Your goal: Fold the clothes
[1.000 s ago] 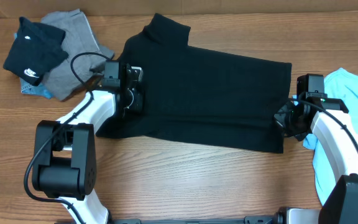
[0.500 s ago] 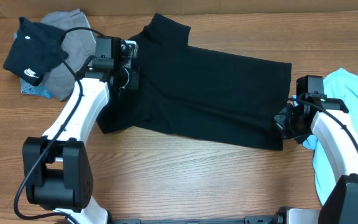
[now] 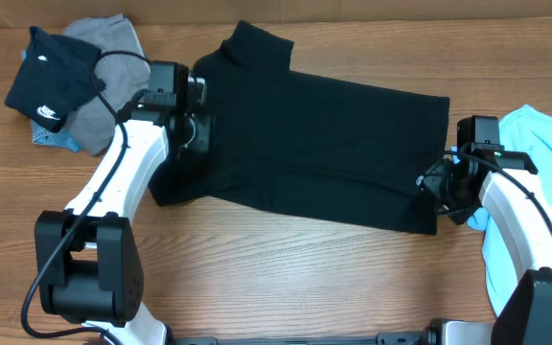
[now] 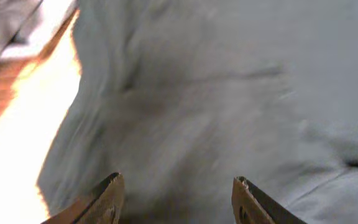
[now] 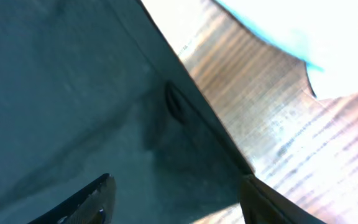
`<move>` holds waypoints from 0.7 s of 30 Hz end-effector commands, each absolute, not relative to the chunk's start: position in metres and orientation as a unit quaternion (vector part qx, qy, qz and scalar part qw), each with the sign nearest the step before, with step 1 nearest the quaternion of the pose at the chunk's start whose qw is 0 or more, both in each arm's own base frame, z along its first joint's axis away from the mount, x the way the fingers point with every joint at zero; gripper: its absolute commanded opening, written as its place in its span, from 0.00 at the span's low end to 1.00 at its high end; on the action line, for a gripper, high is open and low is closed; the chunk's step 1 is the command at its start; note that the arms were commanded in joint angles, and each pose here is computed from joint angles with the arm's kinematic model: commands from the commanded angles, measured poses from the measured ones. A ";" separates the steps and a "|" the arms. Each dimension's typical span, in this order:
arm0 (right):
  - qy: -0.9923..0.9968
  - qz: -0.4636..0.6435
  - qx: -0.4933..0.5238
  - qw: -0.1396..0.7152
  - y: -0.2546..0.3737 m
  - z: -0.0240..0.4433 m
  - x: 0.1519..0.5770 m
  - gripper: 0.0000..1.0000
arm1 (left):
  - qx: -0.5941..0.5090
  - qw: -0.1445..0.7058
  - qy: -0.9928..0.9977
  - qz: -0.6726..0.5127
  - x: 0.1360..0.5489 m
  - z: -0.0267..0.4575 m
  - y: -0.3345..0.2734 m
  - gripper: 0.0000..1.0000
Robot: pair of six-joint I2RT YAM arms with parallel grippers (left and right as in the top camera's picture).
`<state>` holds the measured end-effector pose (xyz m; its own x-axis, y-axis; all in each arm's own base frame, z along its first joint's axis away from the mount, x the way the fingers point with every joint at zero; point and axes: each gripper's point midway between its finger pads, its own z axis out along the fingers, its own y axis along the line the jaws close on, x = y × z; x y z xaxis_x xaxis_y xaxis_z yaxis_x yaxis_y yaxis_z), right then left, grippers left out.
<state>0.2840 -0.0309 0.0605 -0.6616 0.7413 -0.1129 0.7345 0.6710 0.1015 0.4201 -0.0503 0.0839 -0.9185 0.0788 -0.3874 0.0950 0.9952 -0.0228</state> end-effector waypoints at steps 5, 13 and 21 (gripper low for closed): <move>0.916 0.011 0.396 0.055 -0.032 0.064 0.276 0.67 | 0.009 0.162 0.986 0.042 0.405 0.064 -0.006 0.68; 0.920 0.016 0.388 0.054 -0.030 0.064 0.276 0.67 | 0.033 0.161 0.986 -0.018 0.417 0.031 -0.026 0.67; 0.920 0.015 0.388 0.054 -0.030 0.064 0.276 0.67 | 0.029 0.140 0.990 -0.012 0.420 -0.004 -0.024 0.45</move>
<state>0.2693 -0.0287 0.0587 -0.6888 0.7219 -0.0669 0.7192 0.6920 0.0621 0.4243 -0.0222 0.0171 -0.9479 0.0447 -0.3154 0.0488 0.9988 -0.0052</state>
